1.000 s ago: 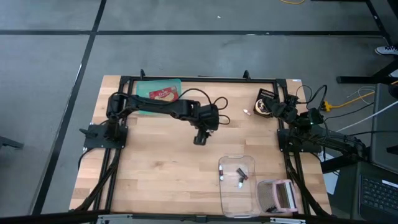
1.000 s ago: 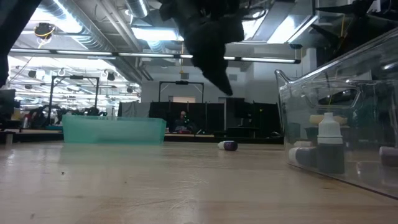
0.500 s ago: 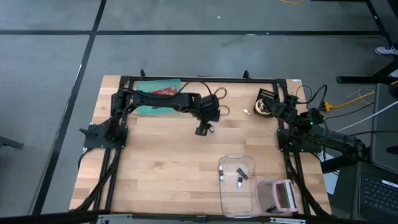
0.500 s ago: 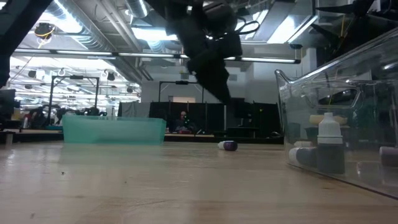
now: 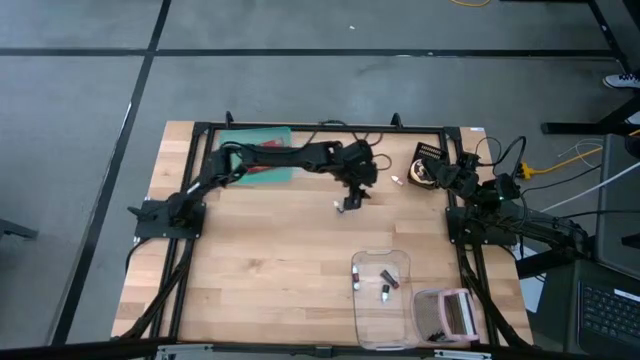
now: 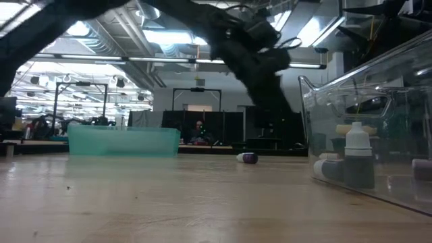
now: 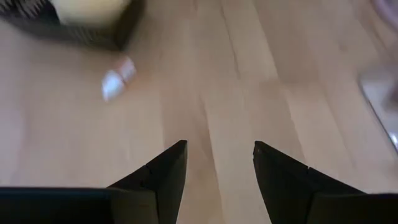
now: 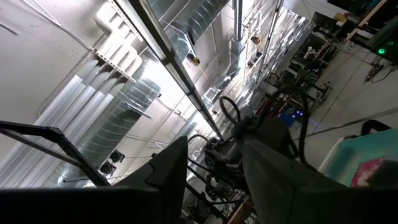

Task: Pick & Place Food Item
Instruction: Put the purple food coloring bottle into the transparent bin

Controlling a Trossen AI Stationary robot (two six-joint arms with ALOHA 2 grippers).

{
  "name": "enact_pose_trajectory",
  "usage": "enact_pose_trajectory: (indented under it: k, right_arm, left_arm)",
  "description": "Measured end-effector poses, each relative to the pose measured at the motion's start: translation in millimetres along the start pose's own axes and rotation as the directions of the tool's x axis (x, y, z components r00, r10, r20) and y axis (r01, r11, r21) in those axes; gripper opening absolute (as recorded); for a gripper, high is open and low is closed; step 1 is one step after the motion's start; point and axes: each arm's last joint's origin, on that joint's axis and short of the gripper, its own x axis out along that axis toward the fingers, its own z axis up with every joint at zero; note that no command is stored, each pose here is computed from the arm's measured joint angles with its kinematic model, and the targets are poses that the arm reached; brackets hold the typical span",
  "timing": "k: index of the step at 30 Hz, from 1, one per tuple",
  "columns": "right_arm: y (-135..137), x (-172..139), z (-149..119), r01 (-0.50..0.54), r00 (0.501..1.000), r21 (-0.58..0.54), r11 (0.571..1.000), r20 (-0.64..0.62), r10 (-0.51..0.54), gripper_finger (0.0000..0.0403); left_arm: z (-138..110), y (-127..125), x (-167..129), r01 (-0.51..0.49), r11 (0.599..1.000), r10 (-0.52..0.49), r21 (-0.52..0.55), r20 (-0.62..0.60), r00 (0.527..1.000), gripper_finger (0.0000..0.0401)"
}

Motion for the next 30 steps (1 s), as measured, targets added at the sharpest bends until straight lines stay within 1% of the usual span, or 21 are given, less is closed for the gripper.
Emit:
enact_pose_trajectory:
  k: [3, 5, 6, 8, 10, 13, 15, 22, 25, 30]
  right_arm:
    - [-0.1, 0.0, 0.0, 0.001, 1.0, 0.003, 1.0, 0.002, -0.001, 0.0155]
    - [0.0, 0.0, 0.0, 0.0, 1.0, 0.002, 1.0, 0.0, 0.0, 0.0155]
    - [0.1, 0.0, -0.1, -0.003, 1.0, 0.003, 1.0, -0.006, 0.003, 0.0155]
    - [0.2, 0.0, -0.4, -0.008, 1.0, 0.003, 1.0, -0.015, 0.008, 0.0155]
    - [0.3, 0.0, -0.7, -0.013, 1.0, 0.003, 1.0, -0.024, 0.013, 0.0155]
    - [0.5, 0.0, -1.0, -0.019, 0.999, 0.002, 1.0, -0.034, 0.019, 0.0155]
    - [0.5, 0.0, -1.0, -0.018, 0.999, -0.004, 1.0, -0.034, 0.018, 0.0155]
    - [0.5, 0.0, -1.1, -0.02, 0.999, -0.023, 1.0, -0.036, 0.019, 0.0155]
    - [0.5, 0.0, -1.2, -0.022, 0.999, -0.023, 0.999, -0.04, 0.021, 0.0155]
    - [0.5, -0.1, -1.3, -0.023, 0.999, -0.028, 0.999, -0.041, 0.022, 0.0155]
  left_arm:
    - [17.9, 5.4, 5.7, 0.001, 1.0, -0.001, 0.004, 0.062, 0.998, 0.018]
    - [25.6, 8.3, 8.2, 0.003, 1.0, -0.005, 0.017, 0.092, 0.996, 0.018]
    - [26.1, 8.9, 9.9, 0.004, 1.0, -0.006, 0.026, 0.088, 0.996, 0.018]
    - [19.4, 8.8, 14.1, 0.02, 0.998, -0.022, 0.06, 0.024, 0.999, 0.018]
    - [5.7, 6.7, 15.8, 0.058, 0.994, -0.049, 0.092, -0.094, 0.994, 0.0179]
    - [-11.6, 3.4, 16.8, 0.099, 0.983, -0.06, 0.154, -0.24, 0.969, 0.018]
    - [-19.9, 1.3, 16.7, 0.131, 0.977, -0.073, 0.171, -0.306, 0.949, 0.0179]
    - [-32.2, -4.9, 19.6, 0.191, 0.964, -0.109, 0.187, -0.379, 0.919, 0.0179]
    - [-35.9, -12.2, 19.9, 0.238, 0.948, -0.131, 0.212, -0.42, 0.898, 0.0179]
    - [-42.1, -24.2, 27.0, 0.267, 0.937, -0.144, 0.226, -0.448, 0.883, 0.0179]
